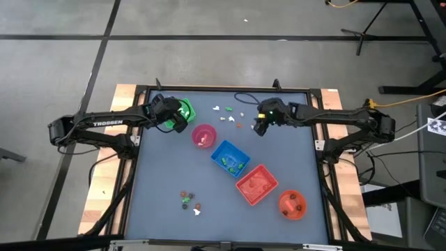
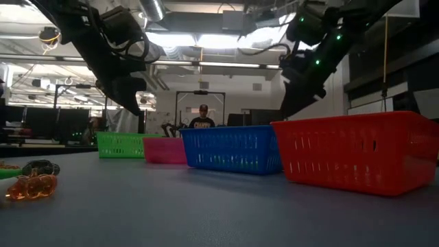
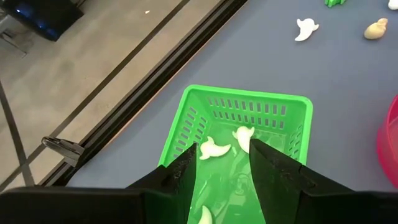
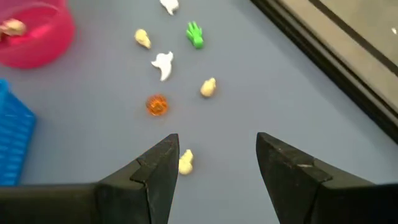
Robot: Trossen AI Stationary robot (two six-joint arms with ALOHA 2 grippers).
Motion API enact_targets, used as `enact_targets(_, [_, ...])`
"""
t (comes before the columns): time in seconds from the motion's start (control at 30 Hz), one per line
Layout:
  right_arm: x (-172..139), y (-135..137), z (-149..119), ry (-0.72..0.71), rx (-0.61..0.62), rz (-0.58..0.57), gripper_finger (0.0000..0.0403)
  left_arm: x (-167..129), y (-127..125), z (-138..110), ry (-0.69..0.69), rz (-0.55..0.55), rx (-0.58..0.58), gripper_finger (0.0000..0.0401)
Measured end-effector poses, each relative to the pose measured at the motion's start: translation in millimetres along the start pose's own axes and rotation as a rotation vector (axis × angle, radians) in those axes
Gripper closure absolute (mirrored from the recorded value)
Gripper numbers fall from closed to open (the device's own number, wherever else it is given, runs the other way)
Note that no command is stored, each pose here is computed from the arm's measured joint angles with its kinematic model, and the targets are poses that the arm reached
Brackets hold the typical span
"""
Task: Sort Halloween decoration
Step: Put the light brown skull toy into the light red bin
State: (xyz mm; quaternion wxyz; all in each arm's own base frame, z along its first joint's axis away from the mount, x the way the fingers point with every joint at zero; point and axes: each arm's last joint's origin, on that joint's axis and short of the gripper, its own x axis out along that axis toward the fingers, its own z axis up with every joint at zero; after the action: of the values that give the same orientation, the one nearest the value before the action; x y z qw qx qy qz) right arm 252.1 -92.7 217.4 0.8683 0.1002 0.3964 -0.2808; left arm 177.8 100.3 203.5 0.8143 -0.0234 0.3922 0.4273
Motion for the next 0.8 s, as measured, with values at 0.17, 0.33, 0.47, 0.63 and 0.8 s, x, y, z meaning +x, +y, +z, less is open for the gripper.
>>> enact_targets(0.17, [21, 4, -7, 0.075, -0.017, -0.011, 0.0189, 0, 0, 0, 0.000, 0.000, -0.001, 0.0269])
enact_targets(0.33, [43, 8, -16, 0.149, -0.029, -0.002, 0.0189, 0, 0, 0, 0.000, 0.000, 0.000, 0.0269])
enact_targets(0.47, [59, 11, -19, 0.157, -0.031, 0.001, 0.0189, 0, 0, 0, 0.000, 0.000, -0.001, 0.0269])
enact_targets(0.63, [71, 14, -23, 0.167, -0.030, 0.025, 0.0189, 0, 0, 0, -0.001, 0.000, -0.001, 0.0269])
enact_targets(0.8, [80, 15, -29, 0.205, -0.037, 0.015, 0.0189, 0, 0, 0, 0.000, 0.000, -0.001, 0.0269])
